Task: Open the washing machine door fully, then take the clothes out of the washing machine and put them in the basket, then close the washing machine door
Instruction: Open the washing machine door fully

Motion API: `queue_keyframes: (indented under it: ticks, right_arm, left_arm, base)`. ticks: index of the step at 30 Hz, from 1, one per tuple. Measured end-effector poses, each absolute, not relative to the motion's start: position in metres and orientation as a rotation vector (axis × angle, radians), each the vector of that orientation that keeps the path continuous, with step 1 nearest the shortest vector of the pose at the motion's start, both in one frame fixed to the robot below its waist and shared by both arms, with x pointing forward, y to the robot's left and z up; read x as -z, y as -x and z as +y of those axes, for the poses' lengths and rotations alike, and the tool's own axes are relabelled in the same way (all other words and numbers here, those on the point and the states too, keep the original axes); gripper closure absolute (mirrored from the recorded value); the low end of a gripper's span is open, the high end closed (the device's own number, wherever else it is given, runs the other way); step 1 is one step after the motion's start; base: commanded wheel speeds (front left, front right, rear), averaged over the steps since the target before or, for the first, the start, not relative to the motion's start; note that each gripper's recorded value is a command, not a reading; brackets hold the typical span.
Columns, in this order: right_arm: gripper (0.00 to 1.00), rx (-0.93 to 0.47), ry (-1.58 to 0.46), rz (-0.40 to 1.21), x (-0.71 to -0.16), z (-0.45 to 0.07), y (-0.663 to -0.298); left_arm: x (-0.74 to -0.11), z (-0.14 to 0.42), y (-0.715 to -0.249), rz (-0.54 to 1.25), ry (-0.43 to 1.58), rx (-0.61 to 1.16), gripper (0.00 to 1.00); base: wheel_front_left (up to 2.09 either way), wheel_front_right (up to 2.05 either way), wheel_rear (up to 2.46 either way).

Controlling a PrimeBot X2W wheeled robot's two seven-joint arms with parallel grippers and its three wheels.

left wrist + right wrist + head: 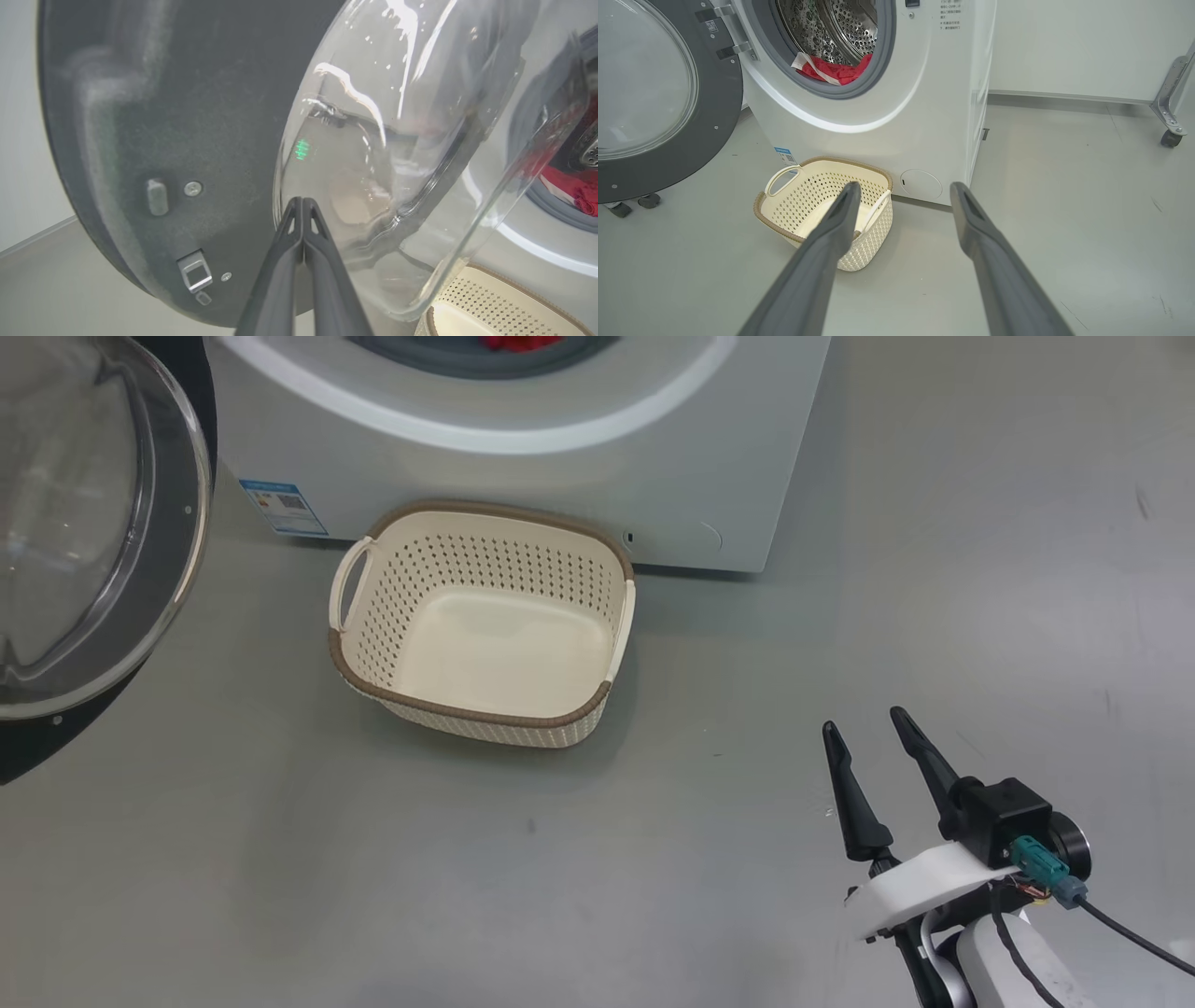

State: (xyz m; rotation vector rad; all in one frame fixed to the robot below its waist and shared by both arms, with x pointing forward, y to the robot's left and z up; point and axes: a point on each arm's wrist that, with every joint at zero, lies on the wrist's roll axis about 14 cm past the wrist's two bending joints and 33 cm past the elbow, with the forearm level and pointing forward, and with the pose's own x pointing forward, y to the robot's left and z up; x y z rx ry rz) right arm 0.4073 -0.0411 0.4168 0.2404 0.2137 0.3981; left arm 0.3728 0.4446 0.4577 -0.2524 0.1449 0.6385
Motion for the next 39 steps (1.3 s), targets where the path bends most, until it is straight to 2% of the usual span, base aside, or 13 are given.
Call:
queue_keyframes:
  ticks: [9,20,29,39]
  right_arm:
    - [0.0,-0.372,-0.239,0.144,-0.446,-0.052,-0.398]
    - [0.0,-0.329,-0.236,0.077,-0.471,-0.07,-0.367]
    - [0.0,-0.229,-0.221,0.008,-0.489,-0.109,-0.351]
    - [0.0,-0.113,-0.22,-0.046,-0.501,-0.148,-0.338]
  left_arm:
    - [-0.453,0.394,-0.369,0.159,0.259,-0.492,1.0]
    - [-0.454,0.335,-0.36,0.13,0.319,-0.34,1.0]
    - [-0.456,0.256,-0.371,0.108,0.375,-0.156,1.0]
    - [-0.468,0.196,-0.371,0.067,0.395,-0.007,1.0]
  base:
    - [0.0,0.0,0.0]
    - [0.0,0.0,0.0]
    - [0.0,0.0,0.0]
    - [0.0,0.0,0.0]
